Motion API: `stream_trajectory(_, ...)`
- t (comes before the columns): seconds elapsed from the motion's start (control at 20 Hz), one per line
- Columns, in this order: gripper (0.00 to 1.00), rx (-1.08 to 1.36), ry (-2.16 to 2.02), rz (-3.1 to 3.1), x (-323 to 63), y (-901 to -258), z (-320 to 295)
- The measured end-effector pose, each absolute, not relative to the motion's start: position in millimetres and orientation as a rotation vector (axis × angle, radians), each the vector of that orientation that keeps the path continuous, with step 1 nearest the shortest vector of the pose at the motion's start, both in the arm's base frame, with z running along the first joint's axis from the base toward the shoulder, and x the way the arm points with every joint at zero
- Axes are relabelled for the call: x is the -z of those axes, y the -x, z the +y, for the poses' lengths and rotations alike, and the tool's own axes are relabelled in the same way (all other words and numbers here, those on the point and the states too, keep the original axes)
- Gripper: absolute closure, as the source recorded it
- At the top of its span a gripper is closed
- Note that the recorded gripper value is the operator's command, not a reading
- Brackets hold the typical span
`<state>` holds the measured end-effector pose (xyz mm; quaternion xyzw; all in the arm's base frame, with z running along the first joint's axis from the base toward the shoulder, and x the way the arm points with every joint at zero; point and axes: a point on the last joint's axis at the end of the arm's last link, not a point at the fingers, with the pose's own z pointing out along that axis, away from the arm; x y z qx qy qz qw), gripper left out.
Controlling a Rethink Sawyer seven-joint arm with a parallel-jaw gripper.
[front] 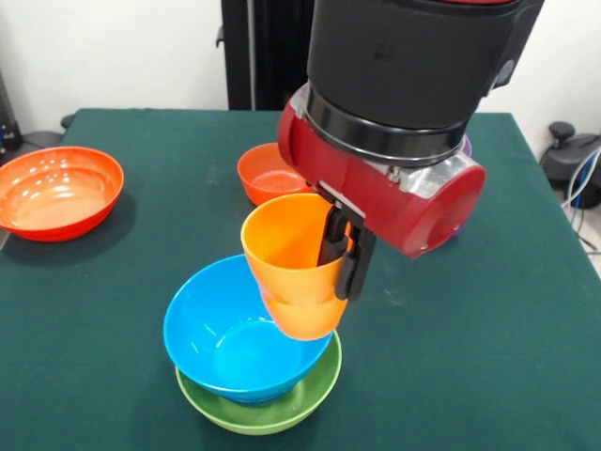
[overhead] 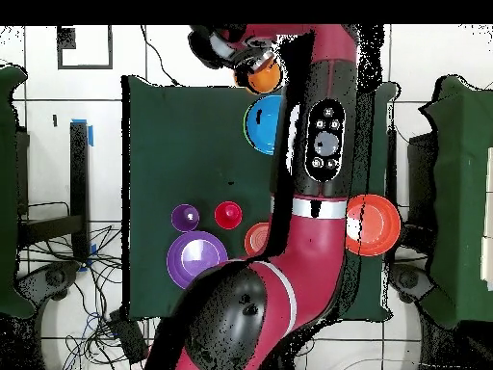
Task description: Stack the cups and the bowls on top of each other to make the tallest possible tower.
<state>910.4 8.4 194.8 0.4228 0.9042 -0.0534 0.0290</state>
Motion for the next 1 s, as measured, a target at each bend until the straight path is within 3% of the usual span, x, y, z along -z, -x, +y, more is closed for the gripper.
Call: stream_trajectory(1.0, 1.00, 0.167, -1.217, 2.760, -204, -898, -12)
